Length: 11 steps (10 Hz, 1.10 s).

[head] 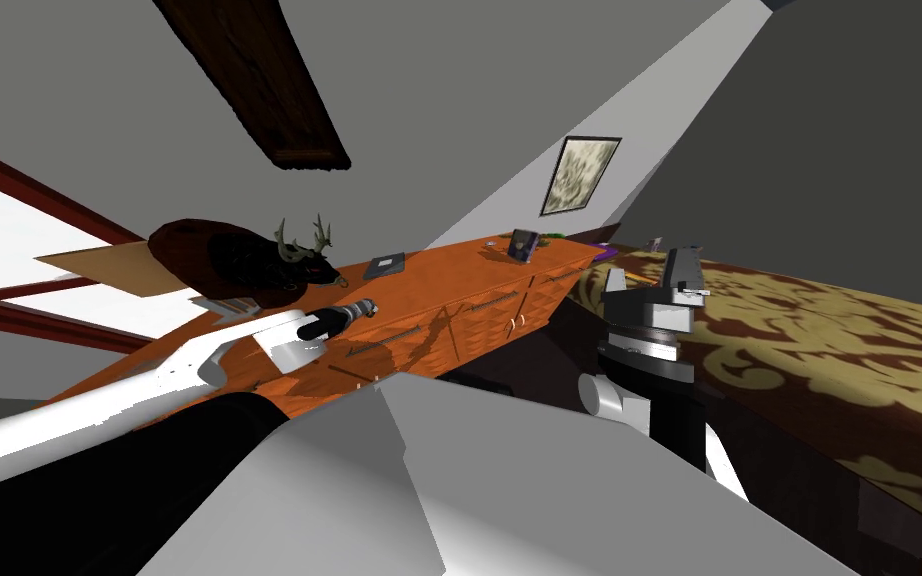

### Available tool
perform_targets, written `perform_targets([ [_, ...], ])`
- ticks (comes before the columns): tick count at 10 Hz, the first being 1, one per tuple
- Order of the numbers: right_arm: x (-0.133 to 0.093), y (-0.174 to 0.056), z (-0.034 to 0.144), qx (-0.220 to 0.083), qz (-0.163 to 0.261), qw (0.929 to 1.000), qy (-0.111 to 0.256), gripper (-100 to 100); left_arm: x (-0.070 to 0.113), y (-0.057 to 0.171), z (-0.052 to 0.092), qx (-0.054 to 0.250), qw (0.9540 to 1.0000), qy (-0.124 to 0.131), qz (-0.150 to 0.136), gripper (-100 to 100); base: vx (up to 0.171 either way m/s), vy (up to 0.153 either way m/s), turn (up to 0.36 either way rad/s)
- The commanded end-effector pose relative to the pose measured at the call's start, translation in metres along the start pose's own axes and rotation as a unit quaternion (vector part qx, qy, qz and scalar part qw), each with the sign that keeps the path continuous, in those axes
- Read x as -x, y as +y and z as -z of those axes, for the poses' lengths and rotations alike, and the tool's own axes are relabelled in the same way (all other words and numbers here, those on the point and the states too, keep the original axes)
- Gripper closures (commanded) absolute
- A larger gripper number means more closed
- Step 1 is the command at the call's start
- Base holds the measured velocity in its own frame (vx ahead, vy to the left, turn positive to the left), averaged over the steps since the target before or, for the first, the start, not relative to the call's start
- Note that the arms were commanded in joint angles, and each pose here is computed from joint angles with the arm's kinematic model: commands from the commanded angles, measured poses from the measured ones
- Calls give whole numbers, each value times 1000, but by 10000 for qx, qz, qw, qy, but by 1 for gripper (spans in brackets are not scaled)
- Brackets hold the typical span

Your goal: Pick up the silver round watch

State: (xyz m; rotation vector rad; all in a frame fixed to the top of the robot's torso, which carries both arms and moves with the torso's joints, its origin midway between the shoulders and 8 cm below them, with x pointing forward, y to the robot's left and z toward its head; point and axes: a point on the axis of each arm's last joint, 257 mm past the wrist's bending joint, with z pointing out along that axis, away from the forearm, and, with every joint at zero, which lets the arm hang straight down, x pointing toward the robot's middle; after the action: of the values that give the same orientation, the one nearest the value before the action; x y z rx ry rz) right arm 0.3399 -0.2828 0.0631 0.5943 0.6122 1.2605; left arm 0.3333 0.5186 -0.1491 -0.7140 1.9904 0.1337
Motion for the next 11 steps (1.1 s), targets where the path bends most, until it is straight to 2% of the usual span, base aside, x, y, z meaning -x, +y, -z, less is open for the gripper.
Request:
perform_targets([
  [1, 0, 0, 0, 0, 0, 10000, 0, 0, 7, 5, 1, 73, 9999, -76, 81, -100, -169, -126, 53],
  [5, 0, 0, 0, 0, -1, 10000, 0, 0, 34, 25, 3, 327, 9982, -366, 352, -100, -116, -154, 45],
  [8, 0, 0, 0, 0, -1, 10000, 0, 0, 60, 47, 9, 624, 9943, -644, 578, -100, -125, -177, 58],
  [9, 0, 0, 0, 0, -1, 10000, -1, 0, 63, 51, 10, 681, 9936, -676, 598, -100, -88, -162, 28],
  [10, 0, 0, 0, 0, -1, 10000, 0, 0, 61, 65, 10, 903, 9924, -644, 530, -100, 5, -135, 62],
  [11, 0, 0, 0, -1, 0, 10000, 0, 0, 56, 70, 9, 983, 9923, -591, 461, -100, 126, -100, 76],
])
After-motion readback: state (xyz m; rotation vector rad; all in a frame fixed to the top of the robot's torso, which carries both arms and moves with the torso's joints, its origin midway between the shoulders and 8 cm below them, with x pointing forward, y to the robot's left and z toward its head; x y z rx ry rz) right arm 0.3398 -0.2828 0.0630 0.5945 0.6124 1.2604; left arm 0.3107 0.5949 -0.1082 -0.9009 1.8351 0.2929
